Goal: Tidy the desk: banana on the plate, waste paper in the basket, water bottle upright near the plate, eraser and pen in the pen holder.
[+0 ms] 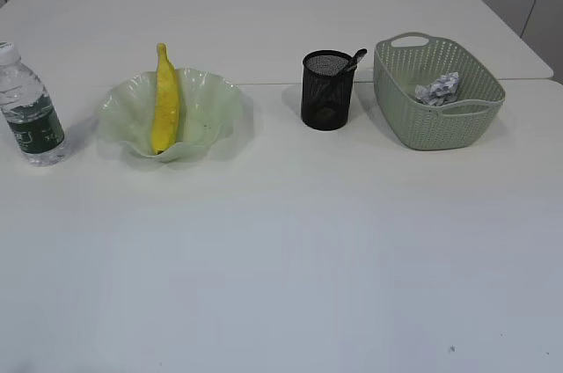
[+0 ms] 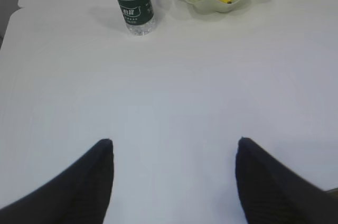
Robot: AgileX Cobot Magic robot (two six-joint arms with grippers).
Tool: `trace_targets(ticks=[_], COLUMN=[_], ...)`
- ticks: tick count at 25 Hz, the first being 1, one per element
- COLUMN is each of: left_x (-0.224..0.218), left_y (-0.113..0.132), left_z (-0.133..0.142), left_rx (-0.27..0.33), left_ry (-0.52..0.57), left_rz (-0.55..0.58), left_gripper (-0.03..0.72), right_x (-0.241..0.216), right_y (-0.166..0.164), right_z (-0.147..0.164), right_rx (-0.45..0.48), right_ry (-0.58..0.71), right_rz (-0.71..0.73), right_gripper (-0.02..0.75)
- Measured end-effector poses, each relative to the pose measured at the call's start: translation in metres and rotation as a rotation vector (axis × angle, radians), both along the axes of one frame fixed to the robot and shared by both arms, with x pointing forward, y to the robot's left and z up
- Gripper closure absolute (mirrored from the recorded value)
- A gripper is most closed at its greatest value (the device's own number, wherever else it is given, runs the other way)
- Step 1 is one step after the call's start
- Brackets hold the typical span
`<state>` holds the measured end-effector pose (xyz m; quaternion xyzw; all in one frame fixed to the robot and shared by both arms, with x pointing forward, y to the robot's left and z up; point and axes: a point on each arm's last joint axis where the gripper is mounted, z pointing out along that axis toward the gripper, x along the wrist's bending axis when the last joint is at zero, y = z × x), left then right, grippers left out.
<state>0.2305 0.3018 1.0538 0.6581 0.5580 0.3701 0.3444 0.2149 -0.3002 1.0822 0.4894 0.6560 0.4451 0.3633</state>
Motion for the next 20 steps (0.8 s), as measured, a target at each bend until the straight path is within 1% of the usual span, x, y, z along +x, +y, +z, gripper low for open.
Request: trace_targets(ticks=[5, 13, 20], left_x=[0.000, 0.000, 0.000], left_y=[0.000, 0.000, 0.000], left_z=[0.000, 0.000, 0.000], left_rx=[0.000, 0.000, 0.000], left_ry=[0.000, 0.000, 0.000], left_rz=[0.000, 0.000, 0.000], left_gripper=[0.179, 0.188, 0.199], right_x=[0.003, 0.011, 0.011], right_y=[0.001, 0.003, 0.003], right_z=[-0.010, -0.034, -0.035], right_rx=[-0.012, -0.036, -0.045], right_ry=[0.054, 0.172, 0.179], right_rz=[0.001, 0.009, 0.005], right_gripper=[0.507, 0.507, 0.507])
